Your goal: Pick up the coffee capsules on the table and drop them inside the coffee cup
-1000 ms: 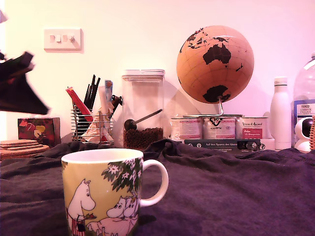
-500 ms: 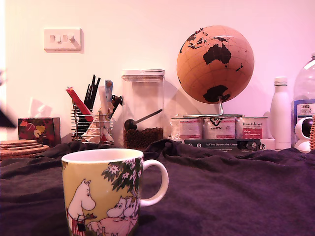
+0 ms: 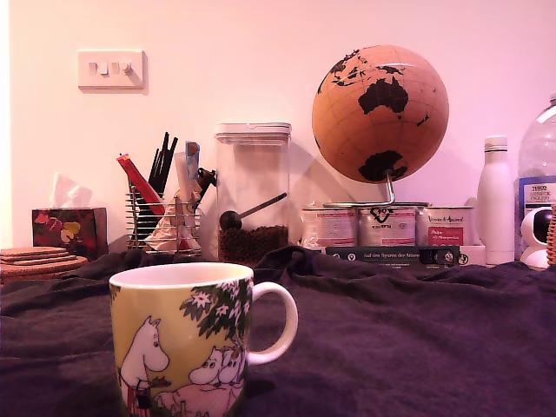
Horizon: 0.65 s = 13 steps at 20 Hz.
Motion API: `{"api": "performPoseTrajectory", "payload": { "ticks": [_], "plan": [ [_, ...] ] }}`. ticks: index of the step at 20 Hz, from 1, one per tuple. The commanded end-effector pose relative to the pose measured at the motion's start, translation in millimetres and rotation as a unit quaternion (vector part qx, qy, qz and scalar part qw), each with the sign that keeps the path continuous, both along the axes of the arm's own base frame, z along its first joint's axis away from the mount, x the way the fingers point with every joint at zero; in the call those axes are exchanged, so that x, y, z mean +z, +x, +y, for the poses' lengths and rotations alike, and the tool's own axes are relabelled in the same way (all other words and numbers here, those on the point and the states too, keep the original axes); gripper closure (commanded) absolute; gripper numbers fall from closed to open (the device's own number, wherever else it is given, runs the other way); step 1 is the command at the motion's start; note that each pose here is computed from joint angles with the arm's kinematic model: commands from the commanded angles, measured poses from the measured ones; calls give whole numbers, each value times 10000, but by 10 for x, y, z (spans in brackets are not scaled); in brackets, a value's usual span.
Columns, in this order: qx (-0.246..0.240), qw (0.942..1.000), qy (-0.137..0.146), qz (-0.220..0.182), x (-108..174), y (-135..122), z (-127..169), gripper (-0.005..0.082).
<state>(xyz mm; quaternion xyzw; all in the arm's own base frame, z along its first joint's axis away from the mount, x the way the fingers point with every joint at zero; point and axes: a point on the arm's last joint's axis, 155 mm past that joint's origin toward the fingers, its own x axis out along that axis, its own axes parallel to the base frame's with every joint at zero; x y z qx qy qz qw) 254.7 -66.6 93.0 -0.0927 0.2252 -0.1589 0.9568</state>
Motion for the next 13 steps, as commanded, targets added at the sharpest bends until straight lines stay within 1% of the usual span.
{"api": "performPoseTrajectory", "payload": {
  "ticks": [1, 4, 9, 13],
  "plan": [
    [68, 10000, -18, -24, -24, -55, 22, 788],
    [196, 9996, 30, -176, 43, -133, 74, 788],
    [279, 9991, -19, -315, 92, -274, 98, 788],
    [368, 9985, -25, -398, 110, -330, 129, 788]
  ]
}}
